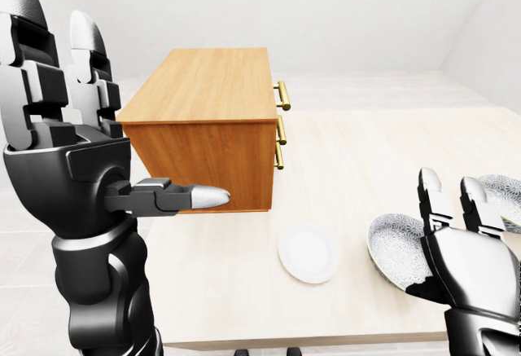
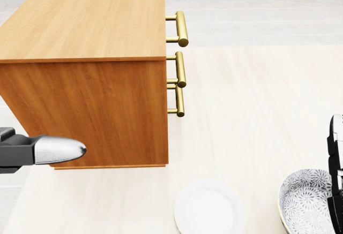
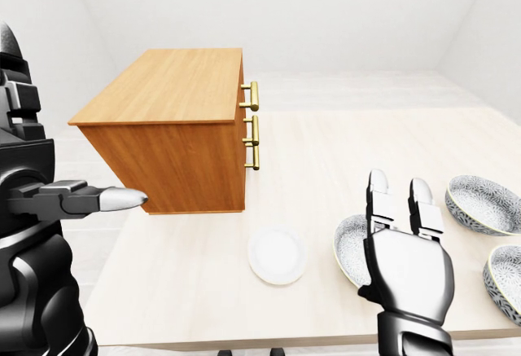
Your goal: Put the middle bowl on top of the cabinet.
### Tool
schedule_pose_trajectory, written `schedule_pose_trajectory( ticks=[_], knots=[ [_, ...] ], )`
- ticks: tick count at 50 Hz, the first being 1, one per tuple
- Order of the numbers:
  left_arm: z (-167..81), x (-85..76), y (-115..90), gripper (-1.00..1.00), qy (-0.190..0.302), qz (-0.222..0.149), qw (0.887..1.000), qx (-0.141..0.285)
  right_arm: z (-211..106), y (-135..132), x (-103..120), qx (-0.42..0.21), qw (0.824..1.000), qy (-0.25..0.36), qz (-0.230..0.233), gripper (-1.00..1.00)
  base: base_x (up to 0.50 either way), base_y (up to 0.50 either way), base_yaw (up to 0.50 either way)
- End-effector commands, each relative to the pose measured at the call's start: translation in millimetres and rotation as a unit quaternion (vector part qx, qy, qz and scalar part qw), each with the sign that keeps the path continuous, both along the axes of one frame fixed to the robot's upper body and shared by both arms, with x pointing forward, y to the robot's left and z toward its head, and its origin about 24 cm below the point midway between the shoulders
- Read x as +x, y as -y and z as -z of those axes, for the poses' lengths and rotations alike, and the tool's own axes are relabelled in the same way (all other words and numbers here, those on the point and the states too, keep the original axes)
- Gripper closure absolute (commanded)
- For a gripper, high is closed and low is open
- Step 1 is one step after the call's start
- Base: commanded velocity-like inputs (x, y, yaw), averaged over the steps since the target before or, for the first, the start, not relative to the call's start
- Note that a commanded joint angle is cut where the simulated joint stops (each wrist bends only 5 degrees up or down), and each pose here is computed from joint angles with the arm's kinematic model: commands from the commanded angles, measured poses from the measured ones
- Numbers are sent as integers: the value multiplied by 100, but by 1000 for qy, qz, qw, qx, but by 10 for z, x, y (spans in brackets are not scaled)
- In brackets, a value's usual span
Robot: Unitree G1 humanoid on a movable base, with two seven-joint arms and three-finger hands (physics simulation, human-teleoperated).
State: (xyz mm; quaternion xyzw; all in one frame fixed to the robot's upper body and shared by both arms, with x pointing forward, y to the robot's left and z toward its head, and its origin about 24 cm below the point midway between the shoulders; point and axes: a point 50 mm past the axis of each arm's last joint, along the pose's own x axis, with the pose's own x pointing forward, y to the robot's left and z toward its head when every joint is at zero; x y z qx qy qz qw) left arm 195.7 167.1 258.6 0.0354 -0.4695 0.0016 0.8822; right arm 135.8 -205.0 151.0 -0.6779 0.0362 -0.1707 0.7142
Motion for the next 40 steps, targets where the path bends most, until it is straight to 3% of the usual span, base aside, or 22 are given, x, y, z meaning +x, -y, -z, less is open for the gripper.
schedule_pose_trajectory(
  ticks=[1, 3, 8, 16, 40],
  knots=[
    [-40, 32, 3, -100, 8, -3, 1000, -6, 124, -39, 35, -37, 999, -22, 6, -100, 0, 0, 0],
    [-43, 28, 1, -100, 9, -2, 1000, -7, 136, -44, 45, -60, 998, -27, 12, -100, 0, 0, 0],
    [-40, 28, 1, -100, 8, -1, 1000, -7, 174, -63, 74, -49, 998, -26, -1, -100, 0, 0, 0],
    [-31, 38, 11, -100, 5, 0, 1000, -4, 387, -144, 71, -114, 992, -46, -8, -100, 0, 0, 0],
    [-38, 35, 13, -100, 7, -2, 1000, -2, 694, -287, 74, -133, 984, -79, -84, -100, 0, 0, 0]
  ],
)
